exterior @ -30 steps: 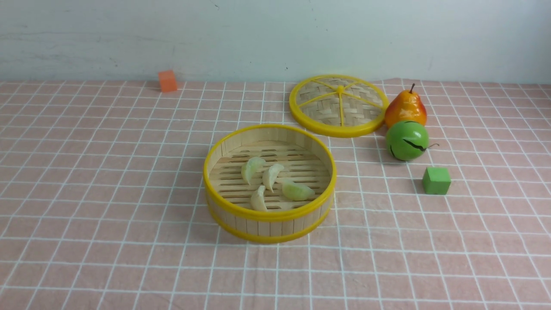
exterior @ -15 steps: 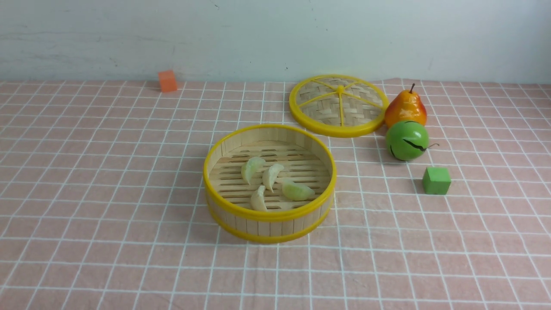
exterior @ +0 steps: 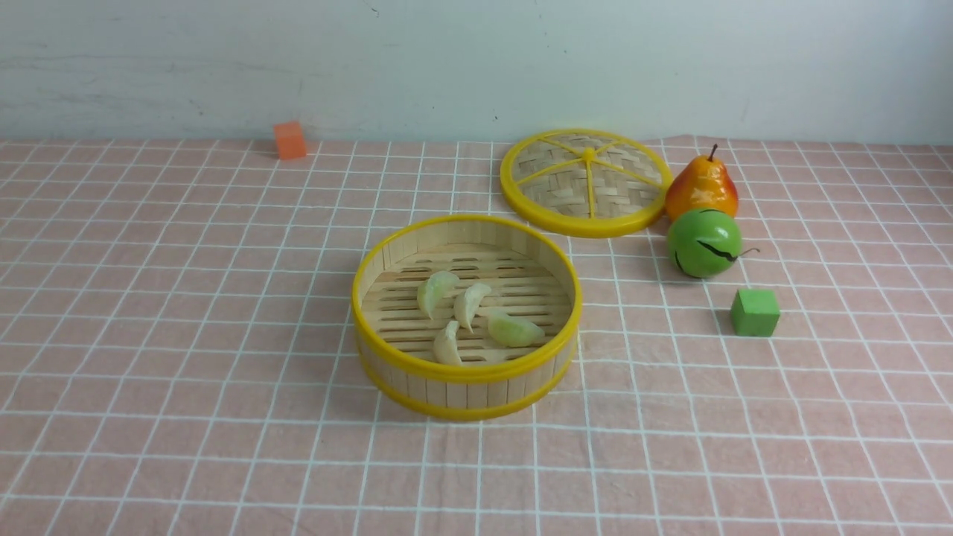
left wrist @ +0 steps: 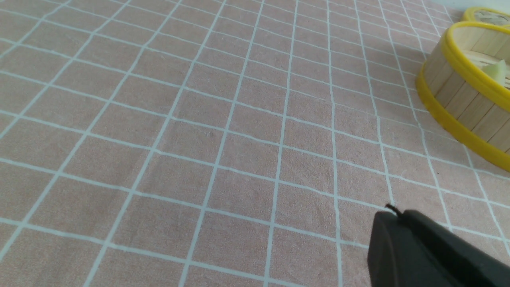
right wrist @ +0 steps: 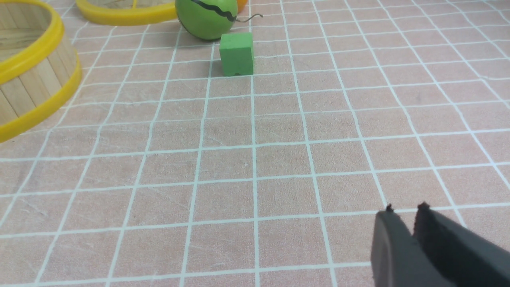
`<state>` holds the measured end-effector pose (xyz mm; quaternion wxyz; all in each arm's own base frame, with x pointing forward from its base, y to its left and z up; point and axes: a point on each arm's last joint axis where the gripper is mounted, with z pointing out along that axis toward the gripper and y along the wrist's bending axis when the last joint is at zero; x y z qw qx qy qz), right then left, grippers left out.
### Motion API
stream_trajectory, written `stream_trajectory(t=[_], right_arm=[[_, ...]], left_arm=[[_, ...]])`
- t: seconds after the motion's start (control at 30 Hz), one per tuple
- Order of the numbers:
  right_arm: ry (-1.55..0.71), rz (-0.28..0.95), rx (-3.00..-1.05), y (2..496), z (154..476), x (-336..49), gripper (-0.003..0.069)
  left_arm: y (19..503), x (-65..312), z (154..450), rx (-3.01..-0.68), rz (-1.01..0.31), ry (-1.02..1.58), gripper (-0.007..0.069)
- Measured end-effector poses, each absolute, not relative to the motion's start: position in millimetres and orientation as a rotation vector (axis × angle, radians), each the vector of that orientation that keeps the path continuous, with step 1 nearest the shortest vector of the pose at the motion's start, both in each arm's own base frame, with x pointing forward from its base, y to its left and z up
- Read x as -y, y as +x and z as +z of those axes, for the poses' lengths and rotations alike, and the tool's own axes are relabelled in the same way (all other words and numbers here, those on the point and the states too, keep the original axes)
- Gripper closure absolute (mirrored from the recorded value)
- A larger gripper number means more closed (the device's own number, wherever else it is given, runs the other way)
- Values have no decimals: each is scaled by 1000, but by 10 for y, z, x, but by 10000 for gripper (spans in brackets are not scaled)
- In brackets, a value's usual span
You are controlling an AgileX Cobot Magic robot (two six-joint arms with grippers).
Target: Put the dumplings into the steamer on the table with the pink tablecloth.
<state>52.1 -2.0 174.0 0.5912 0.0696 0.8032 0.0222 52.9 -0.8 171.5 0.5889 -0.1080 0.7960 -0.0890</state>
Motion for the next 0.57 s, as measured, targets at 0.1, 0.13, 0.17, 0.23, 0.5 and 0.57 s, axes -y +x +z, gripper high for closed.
stream_trajectory(t=[0.1, 0.13, 0.17, 0.23, 0.5, 0.57], right_arm=[[162, 52, -1869, 521, 1740, 20, 566], [162, 52, -1869, 521, 1740, 20, 566], [162, 52, -1869, 521, 1740, 20, 564], [162, 52, -1869, 521, 1740, 20, 564], [162, 52, -1869, 521, 1740, 20, 552], [162, 52, -1869, 521, 1740, 20, 549]], left_arm=[[529, 8, 1715, -1854, -207, -252, 638], [529, 8, 1715, -1854, -207, -252, 638], [529, 8, 1715, -1854, -207, -252, 638], [529, 8, 1715, -1854, -207, -252, 638], [529, 8, 1715, -1854, -207, -251, 634], [529, 8, 1715, -1854, -207, -251, 631]])
